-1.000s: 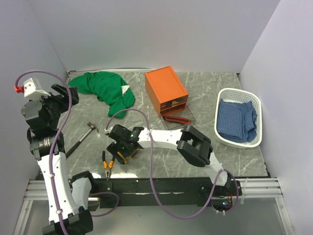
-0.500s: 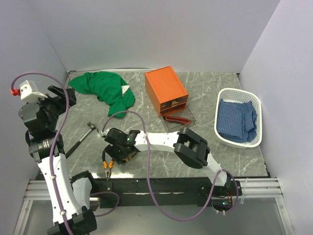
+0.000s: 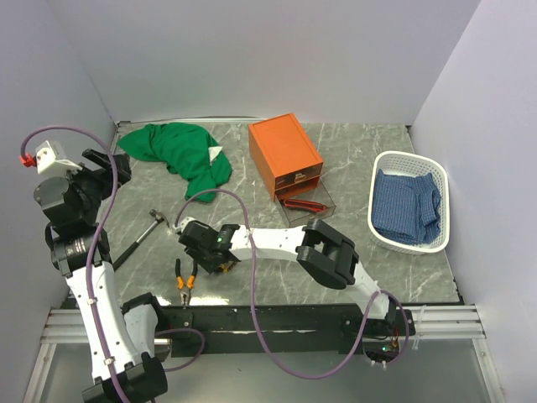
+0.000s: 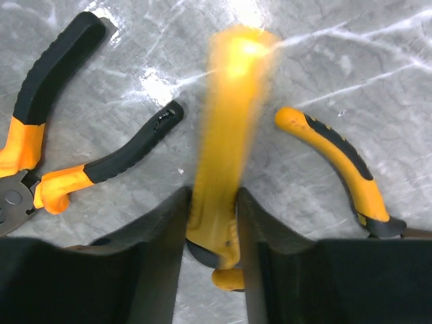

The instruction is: Sort the tools into containers

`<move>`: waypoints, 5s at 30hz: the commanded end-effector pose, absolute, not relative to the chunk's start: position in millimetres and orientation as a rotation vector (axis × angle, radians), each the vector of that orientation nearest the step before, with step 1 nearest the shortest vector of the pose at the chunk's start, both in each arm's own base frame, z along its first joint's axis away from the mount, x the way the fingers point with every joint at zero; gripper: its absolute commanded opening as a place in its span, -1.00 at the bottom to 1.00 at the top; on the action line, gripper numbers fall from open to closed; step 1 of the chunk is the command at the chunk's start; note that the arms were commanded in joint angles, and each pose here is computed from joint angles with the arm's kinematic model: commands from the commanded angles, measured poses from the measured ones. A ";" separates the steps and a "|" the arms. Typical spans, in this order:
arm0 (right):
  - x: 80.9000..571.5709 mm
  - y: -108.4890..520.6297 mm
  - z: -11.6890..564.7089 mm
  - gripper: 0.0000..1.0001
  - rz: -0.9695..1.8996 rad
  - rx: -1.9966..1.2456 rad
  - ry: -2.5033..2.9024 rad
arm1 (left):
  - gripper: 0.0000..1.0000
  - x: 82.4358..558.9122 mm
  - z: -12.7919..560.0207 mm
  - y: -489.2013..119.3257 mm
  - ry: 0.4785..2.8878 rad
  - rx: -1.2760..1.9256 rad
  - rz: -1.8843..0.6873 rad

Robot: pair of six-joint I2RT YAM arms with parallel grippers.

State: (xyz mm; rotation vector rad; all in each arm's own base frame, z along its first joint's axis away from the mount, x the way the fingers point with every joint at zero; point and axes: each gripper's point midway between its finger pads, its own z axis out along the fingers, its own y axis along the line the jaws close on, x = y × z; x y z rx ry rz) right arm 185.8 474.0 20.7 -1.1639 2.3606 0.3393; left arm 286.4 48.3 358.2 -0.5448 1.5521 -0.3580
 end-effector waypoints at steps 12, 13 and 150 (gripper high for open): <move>203.7 468.4 99.4 -1.00 0.370 -1.151 2.196 | 0.67 298.2 377.2 46.0 1.509 -0.499 -0.406; 209.5 465.7 109.2 -1.00 0.373 -1.130 2.186 | 0.67 299.6 378.7 45.6 1.509 -0.496 -0.413; 242.3 367.2 73.2 0.29 0.562 -2.188 1.378 | 0.73 313.2 283.7 -4.2 1.757 -0.374 -0.596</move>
